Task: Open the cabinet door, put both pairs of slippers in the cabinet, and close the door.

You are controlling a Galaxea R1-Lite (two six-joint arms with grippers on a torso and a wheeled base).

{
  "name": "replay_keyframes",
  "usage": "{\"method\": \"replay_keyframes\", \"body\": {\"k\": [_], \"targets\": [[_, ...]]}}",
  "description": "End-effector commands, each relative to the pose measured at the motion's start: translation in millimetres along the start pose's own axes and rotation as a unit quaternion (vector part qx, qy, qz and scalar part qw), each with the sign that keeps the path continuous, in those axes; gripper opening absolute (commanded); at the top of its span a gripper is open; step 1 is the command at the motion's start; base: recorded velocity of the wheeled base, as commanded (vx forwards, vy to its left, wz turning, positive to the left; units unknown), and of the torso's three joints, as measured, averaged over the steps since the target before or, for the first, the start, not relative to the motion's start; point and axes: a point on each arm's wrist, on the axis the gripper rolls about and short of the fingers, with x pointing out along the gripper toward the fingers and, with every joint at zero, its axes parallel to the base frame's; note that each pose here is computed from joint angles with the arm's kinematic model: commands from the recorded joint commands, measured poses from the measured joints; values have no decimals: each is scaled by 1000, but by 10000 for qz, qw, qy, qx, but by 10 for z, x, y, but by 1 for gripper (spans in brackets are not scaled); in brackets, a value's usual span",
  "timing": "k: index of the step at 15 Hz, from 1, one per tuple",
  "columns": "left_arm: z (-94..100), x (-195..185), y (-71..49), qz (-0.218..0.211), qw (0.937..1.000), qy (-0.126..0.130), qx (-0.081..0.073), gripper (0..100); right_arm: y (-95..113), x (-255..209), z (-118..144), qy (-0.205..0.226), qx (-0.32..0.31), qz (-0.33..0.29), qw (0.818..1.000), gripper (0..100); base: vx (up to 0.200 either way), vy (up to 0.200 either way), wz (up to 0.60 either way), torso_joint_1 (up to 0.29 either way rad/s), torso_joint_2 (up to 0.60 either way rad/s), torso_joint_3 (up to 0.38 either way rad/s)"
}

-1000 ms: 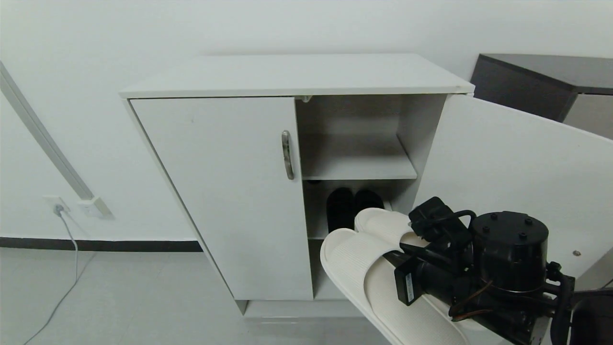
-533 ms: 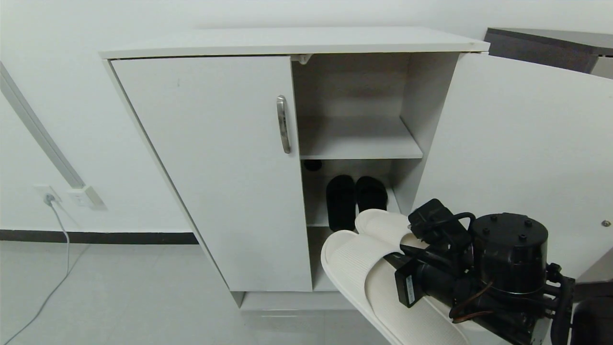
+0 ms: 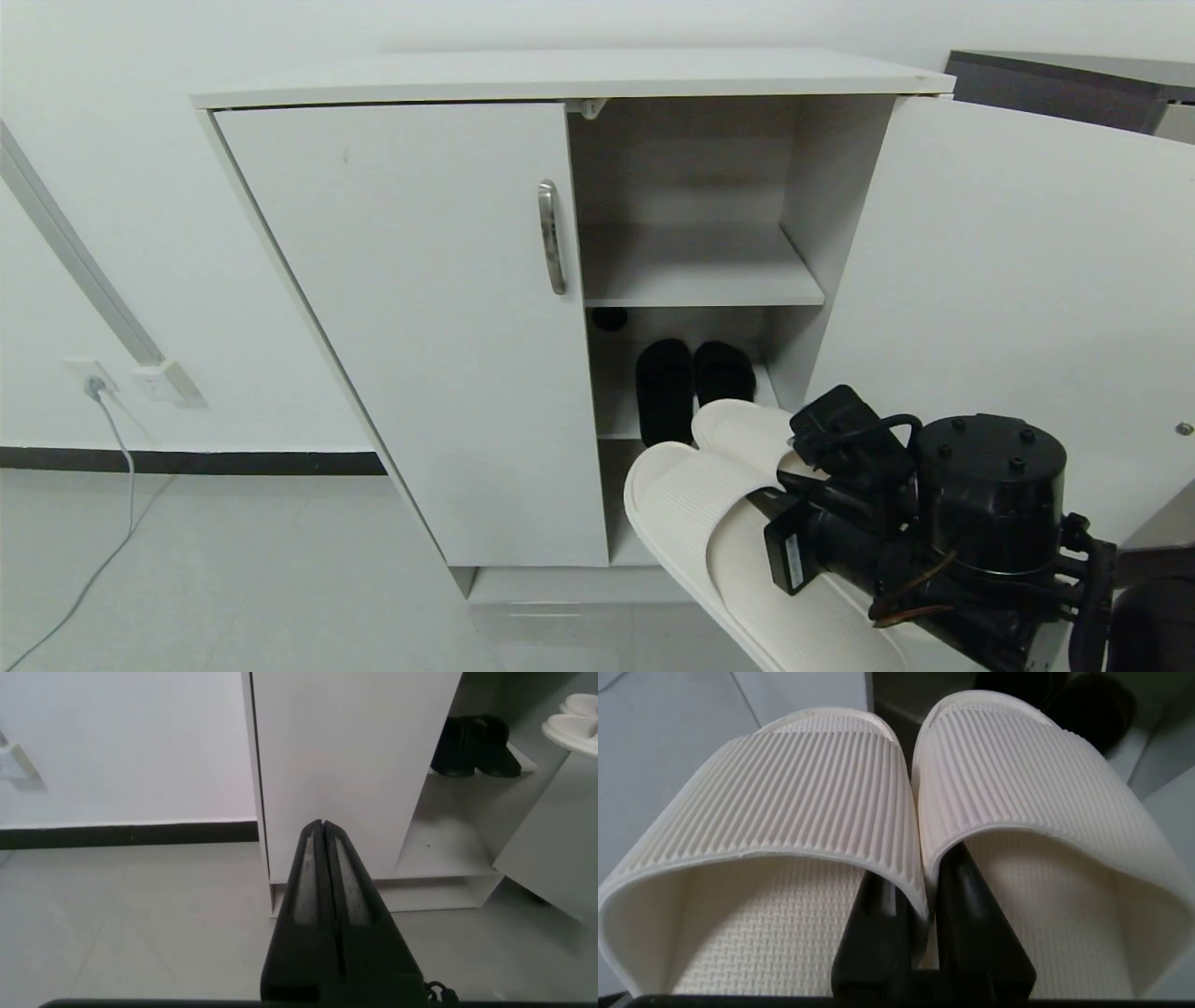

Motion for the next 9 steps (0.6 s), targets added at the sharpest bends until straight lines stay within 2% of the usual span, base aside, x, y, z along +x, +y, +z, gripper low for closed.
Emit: {"method": "replay_keyframes", "body": {"k": [1,2,4,7,9], "targets": [[0,1,0,1,10000,7,4,0,121,90,112,-198,58,-235,9995,0,0,0,0,0,0,0],[0,1,0,1,10000,7,4,0,193,240,204,-241,131,-749,9968,0,0,0,0,0,0,0],[0,1,0,1,10000,7,4,0,292,311,366,-90,177,-1240,9921,0,0,0,0,0,0,0],[0,1,0,-6,10000,7,11,0,408,352,774,-134,624,-1741,9827,0,0,0,0,0,0,0],[0,1,0,-6,10000,7,11,0,428,353,1024,-128,891,-1849,9786,0,0,0,0,0,0,0]]}}
